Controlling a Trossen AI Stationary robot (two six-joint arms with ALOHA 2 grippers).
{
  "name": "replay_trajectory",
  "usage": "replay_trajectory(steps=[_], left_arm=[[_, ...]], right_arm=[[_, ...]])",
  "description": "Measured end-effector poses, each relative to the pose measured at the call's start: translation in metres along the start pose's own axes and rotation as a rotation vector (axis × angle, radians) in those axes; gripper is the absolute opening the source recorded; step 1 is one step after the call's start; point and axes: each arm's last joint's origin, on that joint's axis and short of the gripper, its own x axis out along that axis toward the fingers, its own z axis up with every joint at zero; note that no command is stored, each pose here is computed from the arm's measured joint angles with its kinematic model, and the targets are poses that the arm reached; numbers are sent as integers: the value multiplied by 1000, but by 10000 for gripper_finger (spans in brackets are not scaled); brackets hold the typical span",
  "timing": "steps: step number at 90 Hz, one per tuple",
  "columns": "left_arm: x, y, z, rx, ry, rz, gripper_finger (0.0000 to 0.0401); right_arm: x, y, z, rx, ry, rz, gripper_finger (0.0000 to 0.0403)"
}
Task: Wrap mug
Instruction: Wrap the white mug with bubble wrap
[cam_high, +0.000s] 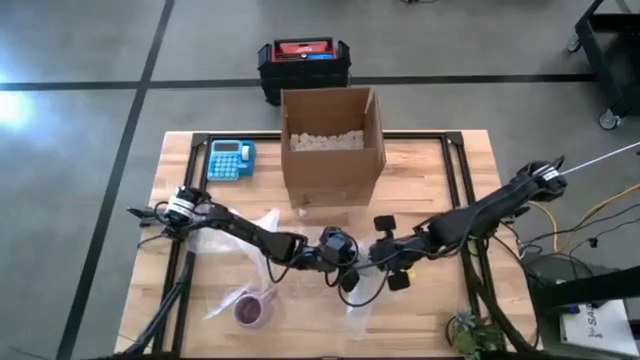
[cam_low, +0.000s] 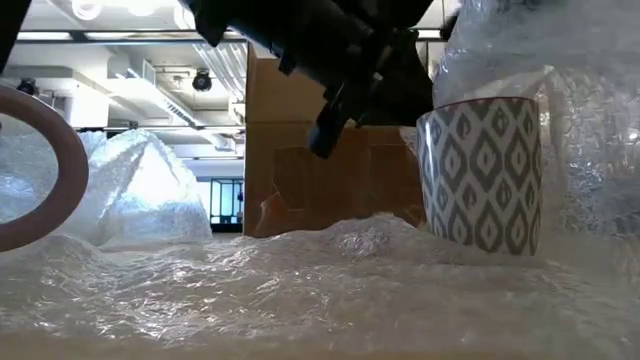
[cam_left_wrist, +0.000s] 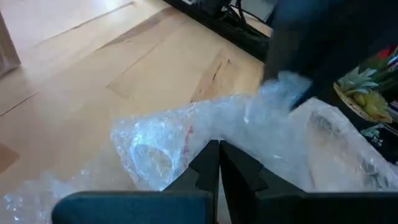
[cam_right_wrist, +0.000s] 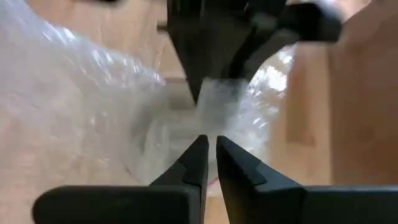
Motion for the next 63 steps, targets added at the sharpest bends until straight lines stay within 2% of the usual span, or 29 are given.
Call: replay_trajectory(steps=[16,39,52,63], left_arm=[[-1,0,1,6,-1,-3,0],[-2,-1,2,4,-4,-8,0],[-5,-2,5,1,-8,-16,0],[-9,-5,9,-1,-16,-28,0]], right_arm=[[3,-5,8,23,-64,-50,18],[63,9,-30,45,111,48,18],[86,14,-36,55,166,46,18],[90,15,-34,9,201,57,18]])
